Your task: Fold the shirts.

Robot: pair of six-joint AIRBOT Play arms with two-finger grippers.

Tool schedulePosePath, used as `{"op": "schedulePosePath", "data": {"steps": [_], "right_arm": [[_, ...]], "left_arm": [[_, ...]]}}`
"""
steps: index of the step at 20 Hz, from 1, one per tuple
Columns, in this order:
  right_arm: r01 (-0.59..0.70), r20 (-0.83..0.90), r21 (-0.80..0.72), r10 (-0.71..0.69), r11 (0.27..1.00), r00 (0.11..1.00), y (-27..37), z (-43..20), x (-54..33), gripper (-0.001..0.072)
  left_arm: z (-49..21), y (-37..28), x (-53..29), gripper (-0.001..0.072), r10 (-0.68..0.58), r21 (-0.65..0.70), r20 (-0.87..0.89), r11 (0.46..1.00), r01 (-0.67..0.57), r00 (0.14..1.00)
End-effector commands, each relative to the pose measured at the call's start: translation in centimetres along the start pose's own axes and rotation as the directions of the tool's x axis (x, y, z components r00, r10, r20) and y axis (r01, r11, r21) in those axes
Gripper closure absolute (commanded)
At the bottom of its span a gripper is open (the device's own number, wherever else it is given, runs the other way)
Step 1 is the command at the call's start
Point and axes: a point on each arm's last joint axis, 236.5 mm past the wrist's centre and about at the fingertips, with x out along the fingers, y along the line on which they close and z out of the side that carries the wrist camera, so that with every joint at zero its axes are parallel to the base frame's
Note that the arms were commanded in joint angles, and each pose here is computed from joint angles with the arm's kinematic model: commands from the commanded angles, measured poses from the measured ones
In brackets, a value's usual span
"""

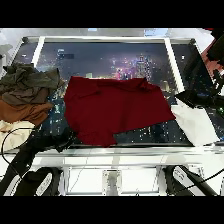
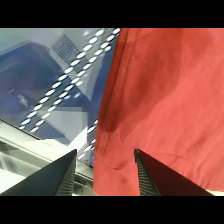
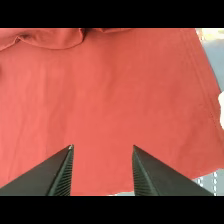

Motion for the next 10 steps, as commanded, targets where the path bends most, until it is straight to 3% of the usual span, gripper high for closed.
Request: {"op": "schedulePosePath", "data": {"steps": [1,10], "right_arm": [[0.0,0.002,0.001,0.0,1.0,1.0,0.0,0.04,-0.02,0.0288],[0.006,0.018,0.002,-0.006,1.0,1.0,-0.15,0.43,-0.02,0.0287]], "left_arm": [[0.26,-0.3,0.25,0.0308,-0.013,0.017,0.006,1.0,0.013,1.0],[0.29,-0.57,0.72,0.0354,-0.025,0.034,-0.003,0.999,0.025,1.0]]}}
